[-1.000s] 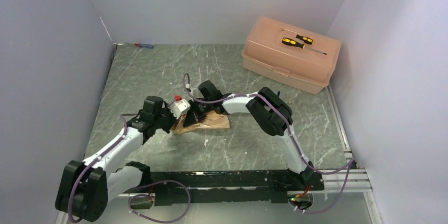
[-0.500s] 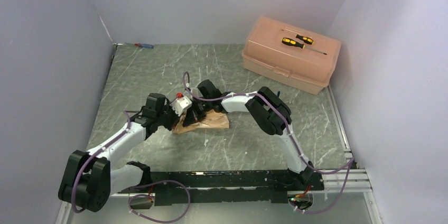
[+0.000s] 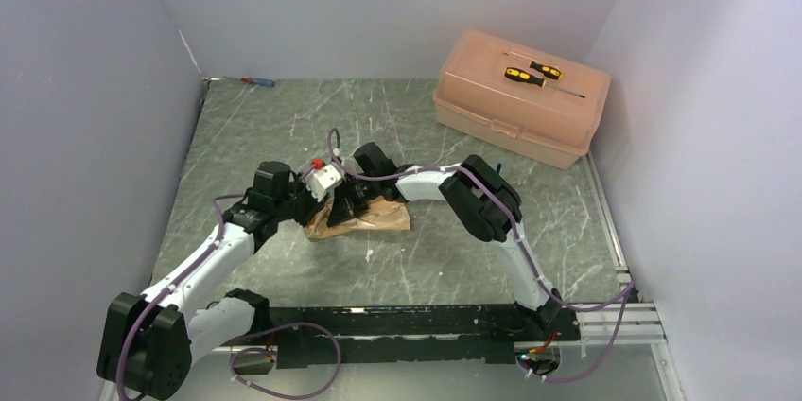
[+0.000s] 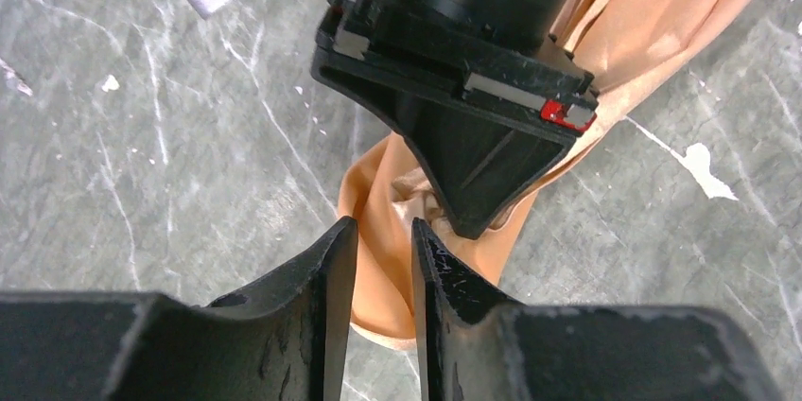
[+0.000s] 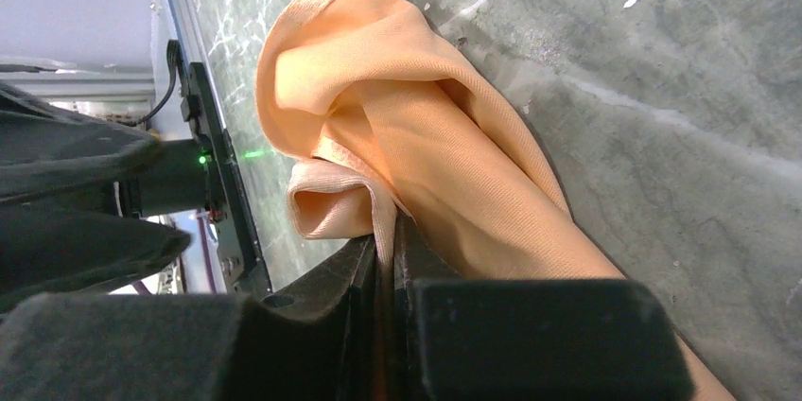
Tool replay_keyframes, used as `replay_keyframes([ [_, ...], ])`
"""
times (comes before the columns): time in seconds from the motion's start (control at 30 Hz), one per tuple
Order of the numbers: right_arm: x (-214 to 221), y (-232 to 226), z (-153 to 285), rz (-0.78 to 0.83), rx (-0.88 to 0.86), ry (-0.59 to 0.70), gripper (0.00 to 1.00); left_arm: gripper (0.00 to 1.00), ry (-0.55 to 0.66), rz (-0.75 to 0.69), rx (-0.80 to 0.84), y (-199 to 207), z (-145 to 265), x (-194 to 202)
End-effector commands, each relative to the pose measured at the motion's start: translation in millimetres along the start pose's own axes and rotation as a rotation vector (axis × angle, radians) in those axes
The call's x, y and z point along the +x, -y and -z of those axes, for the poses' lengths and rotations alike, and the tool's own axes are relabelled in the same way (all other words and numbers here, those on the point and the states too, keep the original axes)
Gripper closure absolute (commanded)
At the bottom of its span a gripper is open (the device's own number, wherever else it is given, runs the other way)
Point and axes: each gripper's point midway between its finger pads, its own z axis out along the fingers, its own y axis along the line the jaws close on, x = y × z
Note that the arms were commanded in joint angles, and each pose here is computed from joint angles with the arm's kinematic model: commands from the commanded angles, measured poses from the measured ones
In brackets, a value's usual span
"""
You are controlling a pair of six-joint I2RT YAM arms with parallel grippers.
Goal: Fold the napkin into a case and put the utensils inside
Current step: Grasp the top corner of the smaller rectangle folded napkin from the folded napkin.
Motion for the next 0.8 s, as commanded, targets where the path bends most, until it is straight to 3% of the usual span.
replay_keyframes([
  [0.0,30.6,61.6,-4.9,-0.083,0.200,-0.039,0.86,0.67,0.021,-0.049,0.031,6.9,-6.4,3.2],
  [0.2,28.4,54.4,-4.7,-0.080,0.159,-0.036,0.86,0.68,0.047,-0.214,0.144,34.1,-9.9,23.2],
  [0.37,24.5,44.7,-2.3,-0.063,0.114,-0.031,0.85,0.67,0.055,-0.306,0.122,33.6,-17.6,33.3],
  [0.57,17.7,33.9,8.4,-0.051,0.034,0.004,0.81,0.72,-0.025,-0.303,-0.001,3.4,-33.7,40.7],
  [0.77,10.6,13.3,19.0,-0.008,-0.065,0.035,0.76,0.73,-0.039,-0.261,-0.010,1.6,-36.7,42.0],
])
